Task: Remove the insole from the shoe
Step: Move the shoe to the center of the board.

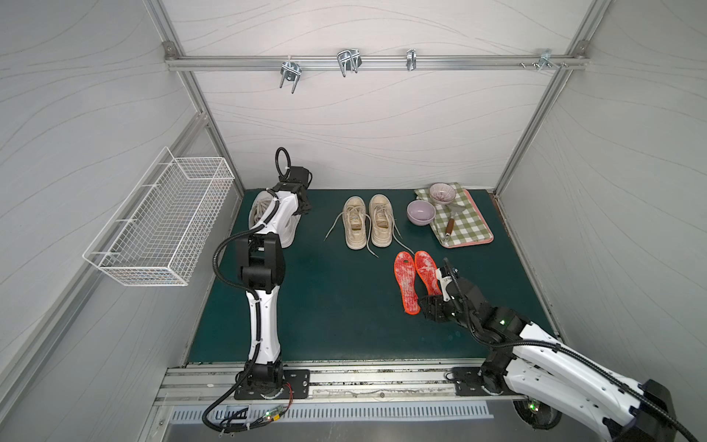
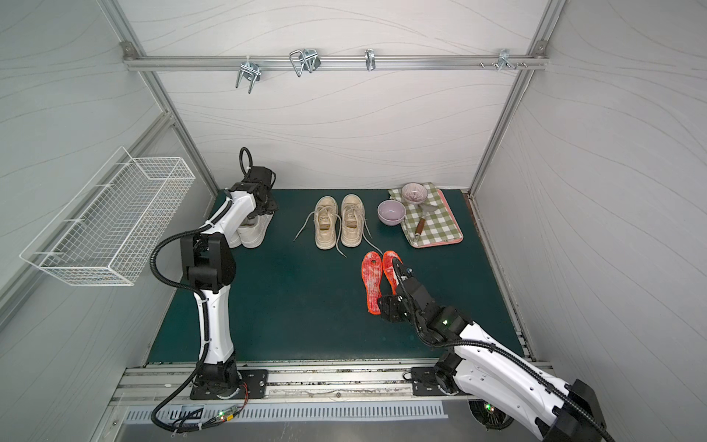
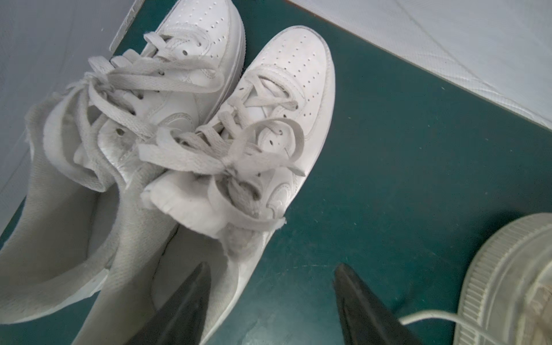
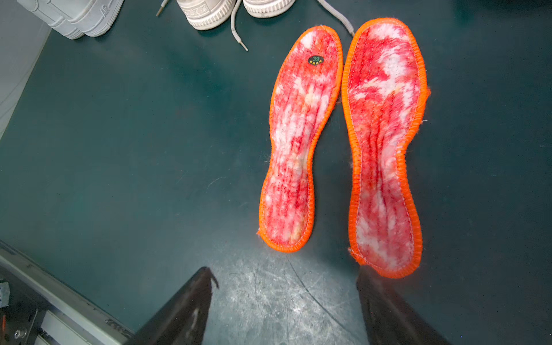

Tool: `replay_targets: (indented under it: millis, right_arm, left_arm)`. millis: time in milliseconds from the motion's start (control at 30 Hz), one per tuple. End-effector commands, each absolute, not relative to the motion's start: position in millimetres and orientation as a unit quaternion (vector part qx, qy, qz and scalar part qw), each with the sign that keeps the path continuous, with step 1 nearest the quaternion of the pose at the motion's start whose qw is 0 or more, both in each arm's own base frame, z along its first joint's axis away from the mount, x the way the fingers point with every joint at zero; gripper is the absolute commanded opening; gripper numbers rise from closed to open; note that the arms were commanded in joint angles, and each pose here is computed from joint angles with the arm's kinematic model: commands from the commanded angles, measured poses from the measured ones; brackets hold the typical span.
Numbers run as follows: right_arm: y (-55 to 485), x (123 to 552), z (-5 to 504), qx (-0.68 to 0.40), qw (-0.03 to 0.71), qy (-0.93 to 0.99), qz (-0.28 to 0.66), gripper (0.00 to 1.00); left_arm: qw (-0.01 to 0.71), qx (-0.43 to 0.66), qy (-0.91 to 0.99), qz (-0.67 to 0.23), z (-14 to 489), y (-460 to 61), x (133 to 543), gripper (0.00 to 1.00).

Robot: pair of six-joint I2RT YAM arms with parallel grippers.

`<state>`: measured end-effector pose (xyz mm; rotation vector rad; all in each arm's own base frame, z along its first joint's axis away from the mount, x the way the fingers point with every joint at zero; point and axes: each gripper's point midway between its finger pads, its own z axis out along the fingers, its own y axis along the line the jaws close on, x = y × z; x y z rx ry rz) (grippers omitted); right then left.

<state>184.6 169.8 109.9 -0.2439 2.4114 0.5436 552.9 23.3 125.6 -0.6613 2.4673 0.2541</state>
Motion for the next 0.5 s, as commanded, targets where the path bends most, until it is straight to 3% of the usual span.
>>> replay_targets:
  millis: [0,133,233,467]
  right_arm:
    - [165,181,107,-0.09,0.319,0.921,0.205,0.79]
    - [166,182,110,-0.092,0.321,0.92,0.205,0.79]
    - [165,182,111,-0.094,0.322,0.92,0.202,0.79]
    - [168,180,117,-0.098,0.317,0.919,0.213,0.79]
  left_arm:
    - [0.26,-0.253,0.926,0.106,118,35,553,0.66]
    - [0.246,-0.251,0.931,0.098,106,32,554,0.66]
    - [0.241,-0.25,0.934,0.087,102,28,554,0.57]
    - [0.245,-0.241,0.938,0.04,116,-4,553,0.12]
